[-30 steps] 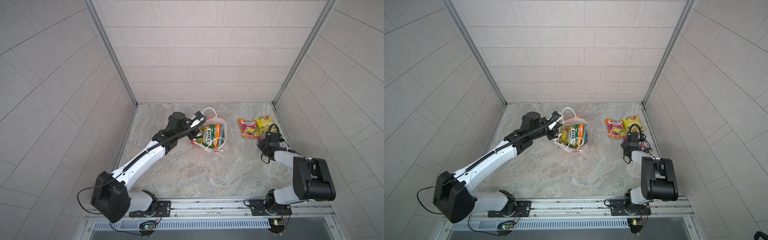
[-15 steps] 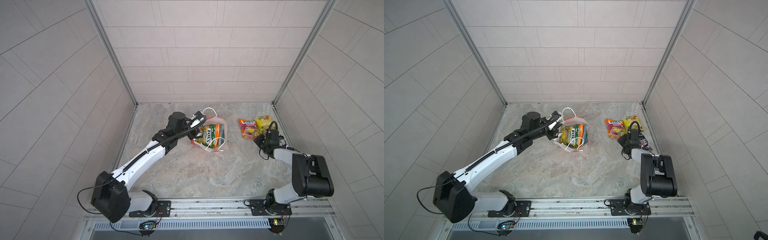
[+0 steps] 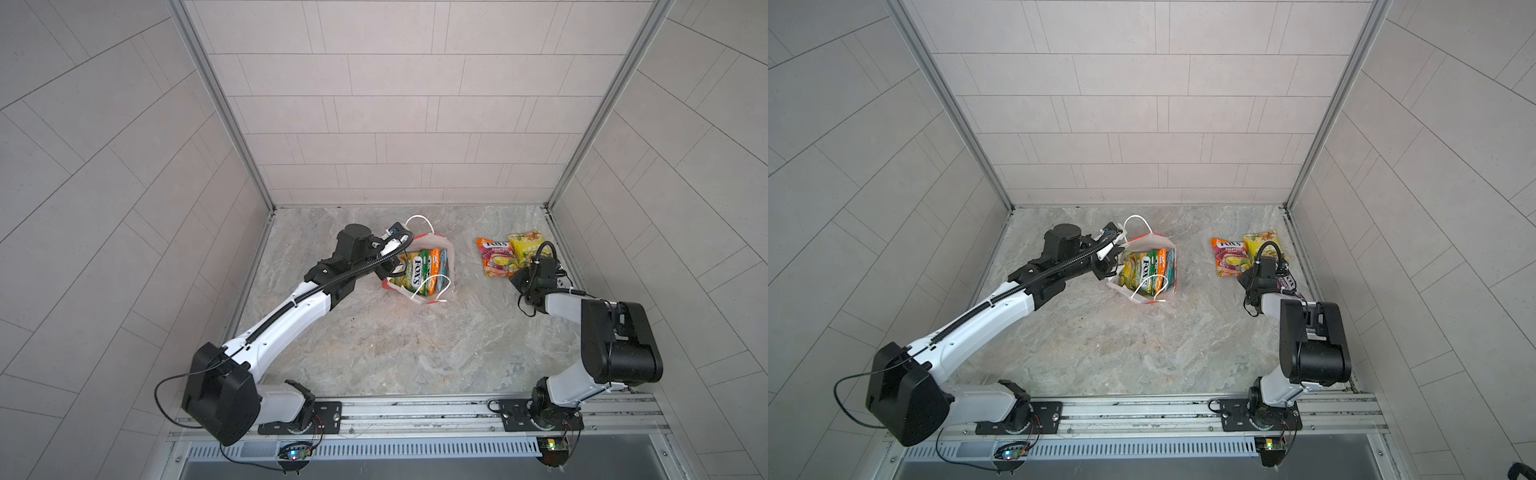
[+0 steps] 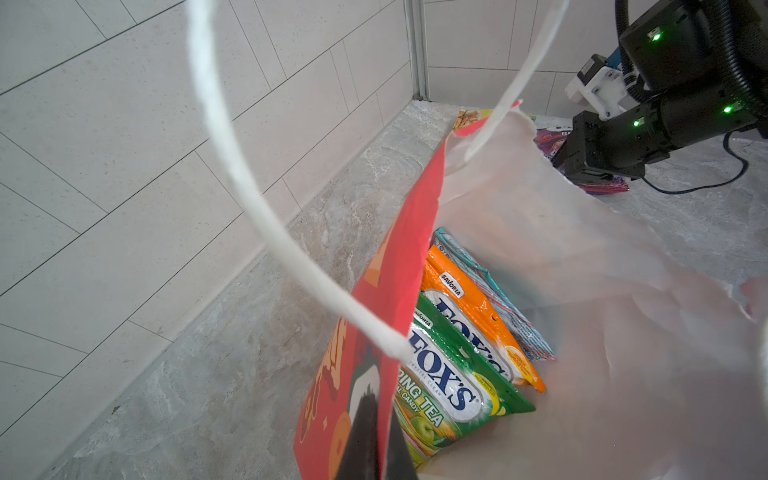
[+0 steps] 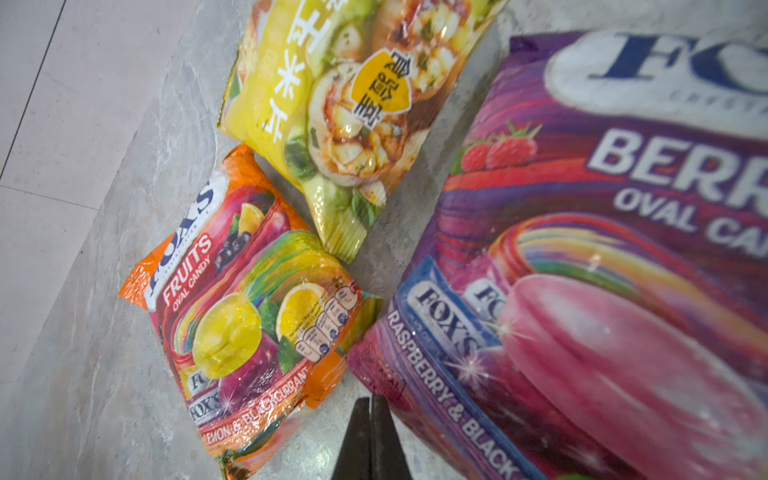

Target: Take the snacks out of the paper bag

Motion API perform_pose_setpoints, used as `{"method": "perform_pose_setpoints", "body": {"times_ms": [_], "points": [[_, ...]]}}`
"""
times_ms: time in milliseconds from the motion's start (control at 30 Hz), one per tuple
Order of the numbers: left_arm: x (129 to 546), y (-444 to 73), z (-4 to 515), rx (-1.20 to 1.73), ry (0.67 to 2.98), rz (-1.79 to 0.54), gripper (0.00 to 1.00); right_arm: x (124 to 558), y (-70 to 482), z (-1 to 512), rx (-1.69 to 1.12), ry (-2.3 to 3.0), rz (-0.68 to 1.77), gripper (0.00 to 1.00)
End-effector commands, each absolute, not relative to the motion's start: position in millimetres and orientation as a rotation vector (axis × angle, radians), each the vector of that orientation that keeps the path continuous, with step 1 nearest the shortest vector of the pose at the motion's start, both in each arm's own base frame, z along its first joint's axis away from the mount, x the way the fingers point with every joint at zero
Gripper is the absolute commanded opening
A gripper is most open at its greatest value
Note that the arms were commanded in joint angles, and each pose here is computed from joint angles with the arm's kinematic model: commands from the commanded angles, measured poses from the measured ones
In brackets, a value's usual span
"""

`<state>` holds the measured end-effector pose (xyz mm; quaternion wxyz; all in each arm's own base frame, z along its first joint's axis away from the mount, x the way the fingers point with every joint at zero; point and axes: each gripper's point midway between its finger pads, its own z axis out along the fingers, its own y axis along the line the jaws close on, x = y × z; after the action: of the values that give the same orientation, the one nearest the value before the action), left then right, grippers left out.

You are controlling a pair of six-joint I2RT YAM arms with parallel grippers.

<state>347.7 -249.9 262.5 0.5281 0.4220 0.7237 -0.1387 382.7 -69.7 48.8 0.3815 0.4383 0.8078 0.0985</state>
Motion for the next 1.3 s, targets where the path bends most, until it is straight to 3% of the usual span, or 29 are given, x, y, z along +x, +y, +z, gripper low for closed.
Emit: {"method": "perform_pose_setpoints", "body": {"times_ms": [0,767,1000,1200,1267], "points": [[345.6,-250.1,258.5,1.025,1.739,-0.325,0.0,382.6,-86.4,52.9,1.165,2.001,0.167,0.02],[345.8,-250.5,259.1,1.023,1.74,-0.328,0.0,358.4,-119.0,24.8,1.42,1.782,0.103,0.01],[345.0,-249.4,260.4,1.022,1.738,-0.323,0.0,362.4,-115.6,61.3,1.355,1.754,0.149,0.04],[343.5,-248.8,263.5,1.017,1.731,-0.326,0.0,379.2,-98.6,125.4,1.037,1.887,0.145,0.05],[343.3,-249.9,263.5,1.018,1.729,-0.333,0.0,378.1,-96.4,124.0,1.05,1.921,0.15,0.02]]}}
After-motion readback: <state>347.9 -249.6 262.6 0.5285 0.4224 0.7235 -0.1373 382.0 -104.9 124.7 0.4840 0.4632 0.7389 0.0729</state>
